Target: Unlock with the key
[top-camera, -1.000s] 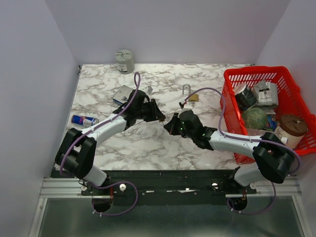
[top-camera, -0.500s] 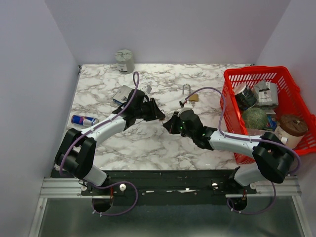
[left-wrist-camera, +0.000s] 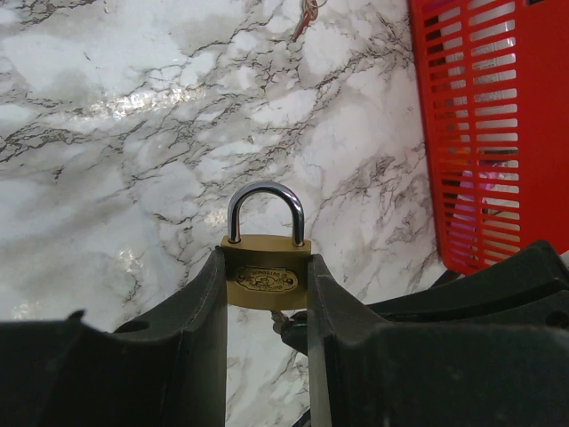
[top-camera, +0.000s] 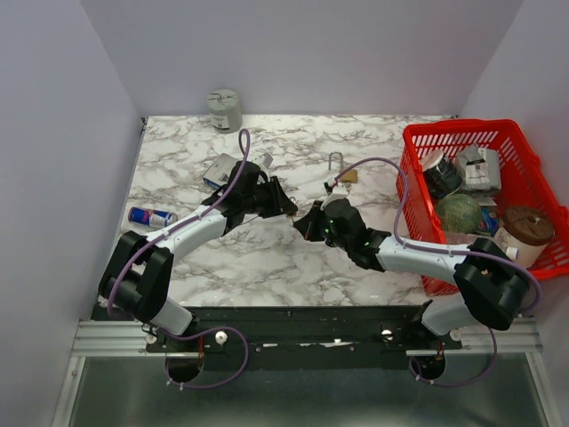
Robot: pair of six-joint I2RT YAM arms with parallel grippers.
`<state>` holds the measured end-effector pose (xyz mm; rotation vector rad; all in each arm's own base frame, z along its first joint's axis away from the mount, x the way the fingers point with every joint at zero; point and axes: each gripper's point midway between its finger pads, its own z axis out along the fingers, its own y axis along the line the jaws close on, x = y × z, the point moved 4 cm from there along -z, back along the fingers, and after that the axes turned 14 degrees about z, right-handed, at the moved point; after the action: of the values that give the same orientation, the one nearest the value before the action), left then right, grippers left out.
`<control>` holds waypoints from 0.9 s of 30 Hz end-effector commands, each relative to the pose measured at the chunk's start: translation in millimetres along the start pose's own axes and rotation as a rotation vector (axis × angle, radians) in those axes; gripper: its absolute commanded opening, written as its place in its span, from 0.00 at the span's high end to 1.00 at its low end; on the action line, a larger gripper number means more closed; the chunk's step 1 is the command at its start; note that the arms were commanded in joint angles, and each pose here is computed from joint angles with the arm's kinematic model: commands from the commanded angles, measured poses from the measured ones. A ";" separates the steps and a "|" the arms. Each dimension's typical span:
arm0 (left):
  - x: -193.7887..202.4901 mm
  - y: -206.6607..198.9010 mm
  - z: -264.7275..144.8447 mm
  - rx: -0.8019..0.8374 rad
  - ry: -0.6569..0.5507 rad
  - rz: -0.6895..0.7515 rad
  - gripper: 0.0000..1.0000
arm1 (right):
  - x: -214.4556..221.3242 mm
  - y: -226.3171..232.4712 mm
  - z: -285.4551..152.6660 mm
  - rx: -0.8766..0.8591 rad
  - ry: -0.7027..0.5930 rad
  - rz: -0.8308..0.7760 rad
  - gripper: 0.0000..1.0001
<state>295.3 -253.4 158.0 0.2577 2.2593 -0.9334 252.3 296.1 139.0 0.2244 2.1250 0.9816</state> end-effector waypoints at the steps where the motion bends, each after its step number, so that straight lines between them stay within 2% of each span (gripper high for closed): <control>1: -0.6 -8.8 -4.6 0.042 -0.005 -0.003 1.00 | -13.7 1.5 6.1 -0.009 -0.100 0.028 0.99; 27: 0.6 -4.4 -3.6 0.022 -0.006 -0.051 1.00 | -8.5 4.2 1.6 -0.031 -0.185 0.085 0.99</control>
<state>295.7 -253.0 157.3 0.2264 2.2649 -0.9444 249.6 296.4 135.6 0.2964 2.0407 0.9976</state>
